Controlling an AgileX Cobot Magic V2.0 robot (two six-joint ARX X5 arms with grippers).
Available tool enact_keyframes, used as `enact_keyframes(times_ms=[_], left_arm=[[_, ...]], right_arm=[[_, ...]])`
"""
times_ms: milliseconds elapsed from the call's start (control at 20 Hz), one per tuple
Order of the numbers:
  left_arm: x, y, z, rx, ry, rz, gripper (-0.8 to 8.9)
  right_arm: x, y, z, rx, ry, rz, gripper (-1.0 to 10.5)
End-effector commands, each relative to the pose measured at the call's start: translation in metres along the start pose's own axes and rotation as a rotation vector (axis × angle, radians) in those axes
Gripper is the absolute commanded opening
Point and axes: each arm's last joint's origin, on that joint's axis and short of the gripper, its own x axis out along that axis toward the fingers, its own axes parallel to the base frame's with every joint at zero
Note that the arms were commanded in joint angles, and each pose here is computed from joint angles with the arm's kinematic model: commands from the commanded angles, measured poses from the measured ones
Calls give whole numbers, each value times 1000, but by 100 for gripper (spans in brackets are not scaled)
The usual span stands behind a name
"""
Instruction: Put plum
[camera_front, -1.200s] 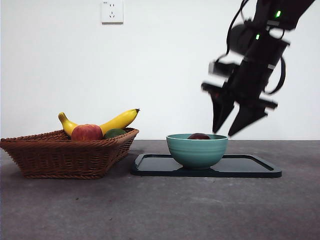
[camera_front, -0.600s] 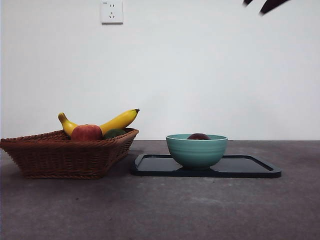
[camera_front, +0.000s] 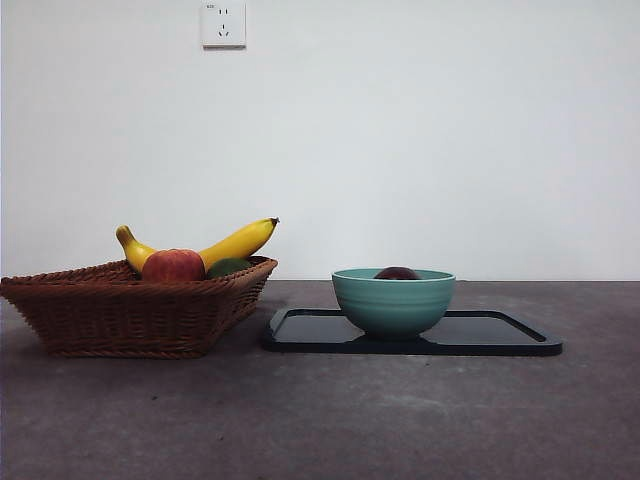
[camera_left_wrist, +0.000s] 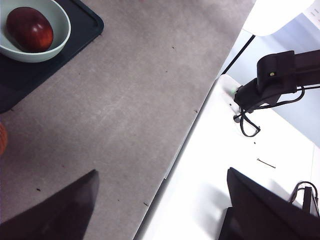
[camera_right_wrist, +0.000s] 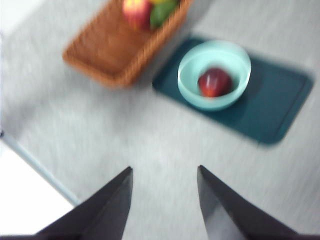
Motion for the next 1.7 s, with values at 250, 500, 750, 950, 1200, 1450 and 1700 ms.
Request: enact_keyframes(times_ms=[250,500,750,950,1200,1450,1700], left_arm=[[0,0,3,4,-6,-5,400],[0,0,3,4,-5,-5,400],[0,0,3,-1,-5,-5,400],[0,0,3,0,-6,-5,400],[0,0,5,-19,-23,1,400],[1,2,17,-71,-118,40,401],[8,4,35,-124,-237,169,404]], right_arm=[[21,-6,-49,12,41,105,206],[25,-8,-56,27,44,111,206],[26,-8,-54,25,29,114,206],[26,-8,-54,28,30,113,206],[26,-8,-54,28,30,113,206],[26,-8,-54,28,29,113,206],[26,-8,-54,28,29,113,206]])
